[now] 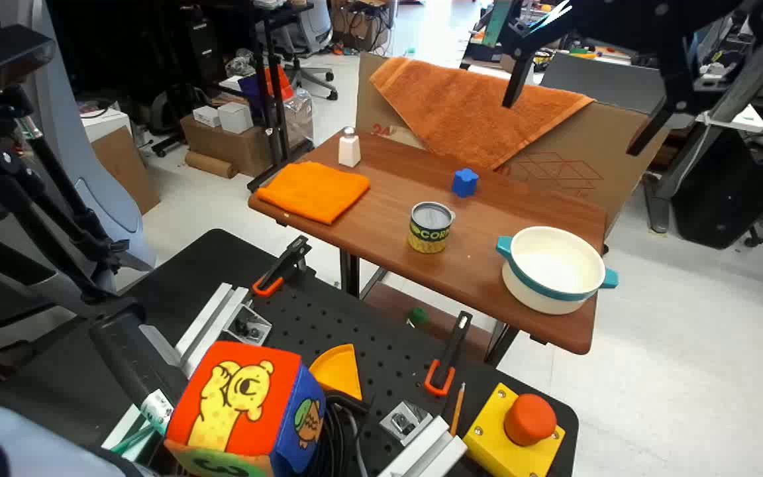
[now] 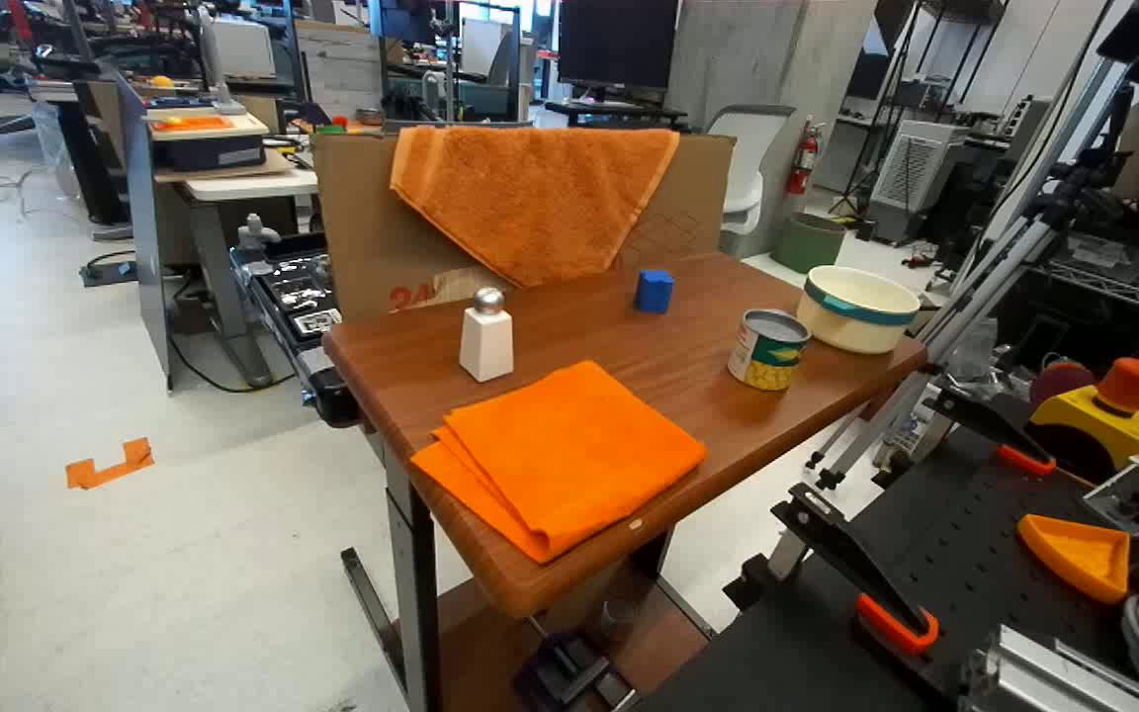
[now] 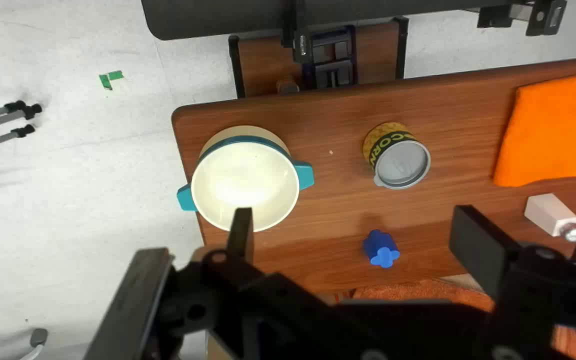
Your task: Move the white pot backwards.
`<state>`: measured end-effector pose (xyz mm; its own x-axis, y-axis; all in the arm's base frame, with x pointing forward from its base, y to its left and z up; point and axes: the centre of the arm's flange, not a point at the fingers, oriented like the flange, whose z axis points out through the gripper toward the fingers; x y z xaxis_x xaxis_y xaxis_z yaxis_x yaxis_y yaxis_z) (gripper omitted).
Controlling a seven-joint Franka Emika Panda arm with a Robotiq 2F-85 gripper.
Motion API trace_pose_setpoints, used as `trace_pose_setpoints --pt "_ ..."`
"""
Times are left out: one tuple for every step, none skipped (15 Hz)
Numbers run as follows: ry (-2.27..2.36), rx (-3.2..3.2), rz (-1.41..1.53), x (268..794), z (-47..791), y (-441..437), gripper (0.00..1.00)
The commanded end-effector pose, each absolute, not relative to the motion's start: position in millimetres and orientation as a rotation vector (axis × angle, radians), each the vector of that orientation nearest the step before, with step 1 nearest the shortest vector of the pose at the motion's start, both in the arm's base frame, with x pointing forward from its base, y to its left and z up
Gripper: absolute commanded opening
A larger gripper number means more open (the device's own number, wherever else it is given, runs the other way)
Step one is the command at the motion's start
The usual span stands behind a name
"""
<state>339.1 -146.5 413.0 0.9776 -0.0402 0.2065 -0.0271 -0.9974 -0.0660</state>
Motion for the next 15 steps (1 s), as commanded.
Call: trace_pose_setpoints --pt "0.052 -3.061 -0.322 339.1 413.0 -146.5 1.00" --pt "0.052 -3.061 -0.322 339.1 413.0 -146.5 1.00" --pt "0.052 -3.061 -0.322 339.1 413.0 -146.5 1.00" --pt "0.052 -3.061 -0.322 339.1 413.0 -146.5 1.00" --pt "0.052 -3.061 -0.322 339.1 413.0 -146.5 1.00" --pt "0.052 -3.061 -0.322 339.1 413.0 -146.5 1.00" --pt "0.052 -3.061 -0.322 339.1 413.0 -146.5 1.00" --pt "0.052 -3.061 -0.322 339.1 413.0 -146.5 1.00" --pt "0.052 -3.061 -0.322 339.1 413.0 -146.5 1.00" --pt "0.052 -3.061 -0.322 339.1 413.0 -146.5 1.00" --pt "0.052 -3.061 -0.322 339.1 413.0 -146.5 1.00" --pt "0.052 -3.061 -0.322 339.1 413.0 -146.5 1.00" --pt "0.052 -3.061 -0.322 339.1 413.0 -146.5 1.00" --pt "0.073 -3.063 -0.302 343.1 412.9 -146.1 1.00" --pt "0.115 -3.059 -0.297 349.9 413.7 -145.5 1.00"
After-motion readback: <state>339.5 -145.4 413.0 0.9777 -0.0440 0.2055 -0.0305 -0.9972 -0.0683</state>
